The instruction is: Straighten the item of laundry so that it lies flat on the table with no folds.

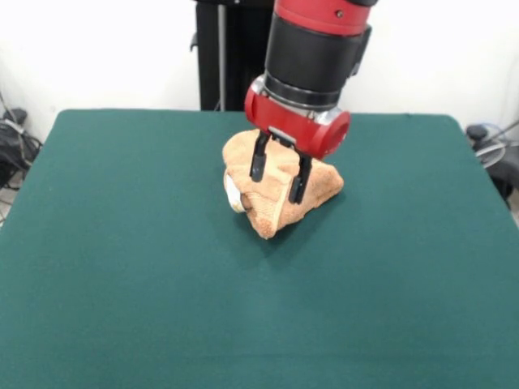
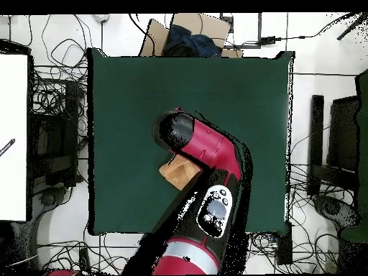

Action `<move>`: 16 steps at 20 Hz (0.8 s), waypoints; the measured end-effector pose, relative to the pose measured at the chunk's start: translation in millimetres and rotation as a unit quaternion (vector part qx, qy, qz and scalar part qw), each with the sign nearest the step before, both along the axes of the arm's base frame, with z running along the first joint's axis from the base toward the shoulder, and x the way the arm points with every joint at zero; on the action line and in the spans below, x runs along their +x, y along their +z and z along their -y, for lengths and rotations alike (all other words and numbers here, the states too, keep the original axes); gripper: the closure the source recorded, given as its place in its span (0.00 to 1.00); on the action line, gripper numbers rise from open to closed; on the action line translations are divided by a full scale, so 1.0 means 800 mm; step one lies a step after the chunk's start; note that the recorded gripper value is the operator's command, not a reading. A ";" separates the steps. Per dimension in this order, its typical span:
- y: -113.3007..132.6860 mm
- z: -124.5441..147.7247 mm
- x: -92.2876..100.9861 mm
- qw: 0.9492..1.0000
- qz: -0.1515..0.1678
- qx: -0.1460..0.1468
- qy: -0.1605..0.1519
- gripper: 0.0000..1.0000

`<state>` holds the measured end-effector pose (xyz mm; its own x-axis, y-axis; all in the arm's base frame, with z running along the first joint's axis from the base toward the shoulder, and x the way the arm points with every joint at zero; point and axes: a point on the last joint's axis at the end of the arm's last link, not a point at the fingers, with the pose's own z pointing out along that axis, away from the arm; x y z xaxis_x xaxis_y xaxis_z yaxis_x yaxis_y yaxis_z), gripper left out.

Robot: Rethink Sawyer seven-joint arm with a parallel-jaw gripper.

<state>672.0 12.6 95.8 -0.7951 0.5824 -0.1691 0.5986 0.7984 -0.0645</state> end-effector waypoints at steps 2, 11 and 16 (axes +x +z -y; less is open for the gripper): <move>0.004 0.000 -0.003 1.000 0.004 -0.002 -0.001 0.00; 0.008 0.008 -0.028 1.000 0.013 -0.012 -0.011 0.00; 0.001 0.011 -0.039 1.000 0.003 -0.007 -0.017 0.00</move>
<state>640.8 4.1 96.2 -0.7736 0.6067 -0.1829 0.6260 0.7765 -0.0719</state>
